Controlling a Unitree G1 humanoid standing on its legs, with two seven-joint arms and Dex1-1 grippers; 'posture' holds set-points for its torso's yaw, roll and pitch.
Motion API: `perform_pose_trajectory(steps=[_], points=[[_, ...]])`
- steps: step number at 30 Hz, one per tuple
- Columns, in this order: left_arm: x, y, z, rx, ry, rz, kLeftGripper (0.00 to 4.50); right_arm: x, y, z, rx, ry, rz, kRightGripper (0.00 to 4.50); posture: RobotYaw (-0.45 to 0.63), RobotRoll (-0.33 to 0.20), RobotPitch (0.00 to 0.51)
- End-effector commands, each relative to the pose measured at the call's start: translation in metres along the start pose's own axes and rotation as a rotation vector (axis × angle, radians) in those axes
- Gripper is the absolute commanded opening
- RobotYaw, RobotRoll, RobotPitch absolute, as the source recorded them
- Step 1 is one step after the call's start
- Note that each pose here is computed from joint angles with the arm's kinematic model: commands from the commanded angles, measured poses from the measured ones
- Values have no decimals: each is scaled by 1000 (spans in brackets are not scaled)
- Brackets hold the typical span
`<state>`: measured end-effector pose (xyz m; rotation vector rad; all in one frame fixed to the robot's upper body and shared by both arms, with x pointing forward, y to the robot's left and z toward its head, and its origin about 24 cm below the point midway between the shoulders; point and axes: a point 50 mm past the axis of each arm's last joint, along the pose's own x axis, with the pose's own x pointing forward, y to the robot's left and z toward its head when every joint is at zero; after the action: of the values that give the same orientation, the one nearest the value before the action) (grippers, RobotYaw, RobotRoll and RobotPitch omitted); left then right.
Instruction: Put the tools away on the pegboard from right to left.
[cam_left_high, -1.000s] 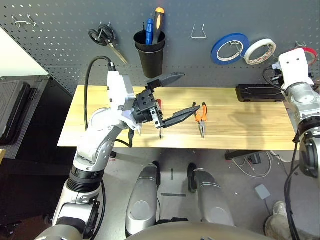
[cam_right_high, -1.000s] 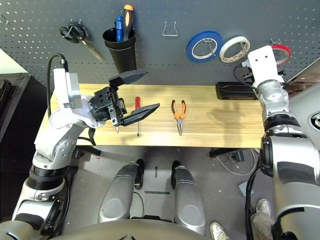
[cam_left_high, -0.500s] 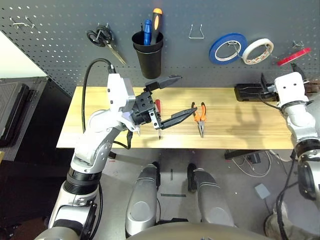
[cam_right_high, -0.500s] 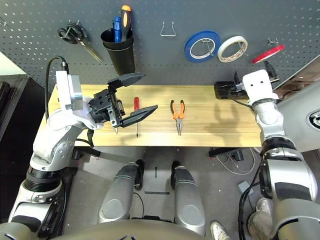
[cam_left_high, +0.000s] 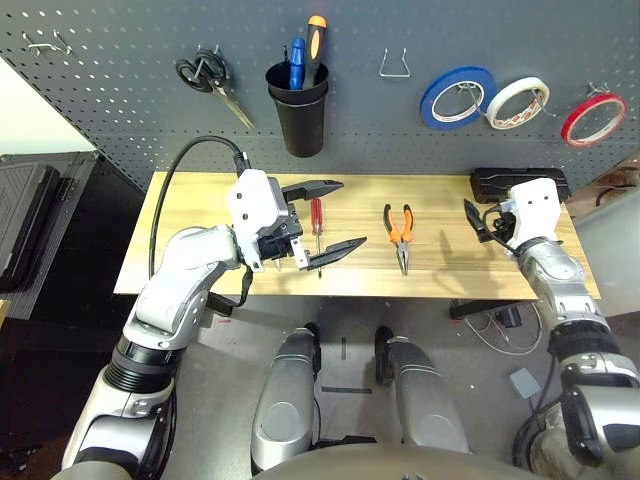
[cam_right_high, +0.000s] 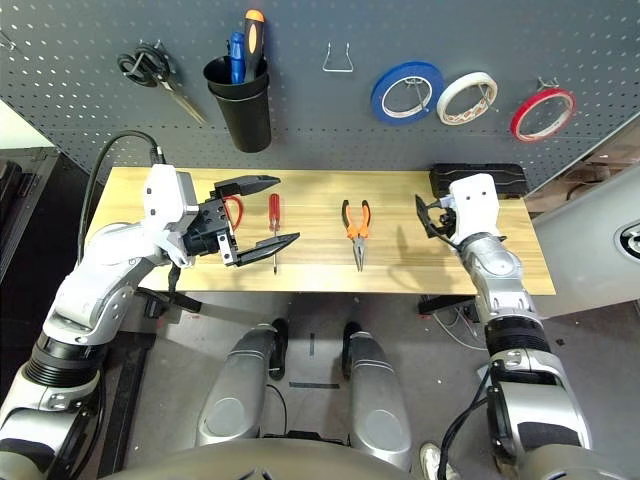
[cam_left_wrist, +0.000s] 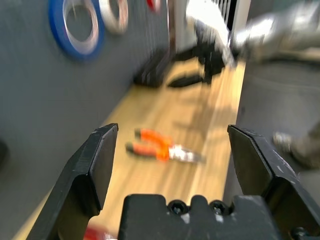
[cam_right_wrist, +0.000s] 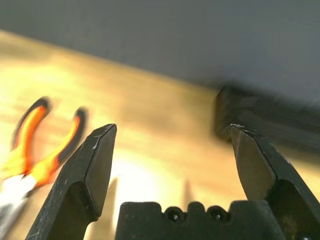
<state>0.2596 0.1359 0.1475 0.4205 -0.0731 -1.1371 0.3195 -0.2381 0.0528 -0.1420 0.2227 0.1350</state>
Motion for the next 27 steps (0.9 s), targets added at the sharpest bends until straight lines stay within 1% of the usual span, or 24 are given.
perform_pose_trajectory(steps=[1,7,13,18,27], points=[[-1,-7,-14,-10,104,-37,4500,2,19,-2,81,128,48,4476,271,0,277],[-5,-7,-25,7,207,-40,4500,12,51,-1,196,293,111,4476,284,0,285],[-7,-5,-27,10,242,-30,4500,26,77,-1,255,433,118,4476,293,0,289],[-9,-4,-29,16,268,-28,4500,36,88,0,256,498,107,4476,305,0,296],[-12,-1,-34,42,330,-26,4500,51,96,1,232,559,67,4476,324,0,309]])
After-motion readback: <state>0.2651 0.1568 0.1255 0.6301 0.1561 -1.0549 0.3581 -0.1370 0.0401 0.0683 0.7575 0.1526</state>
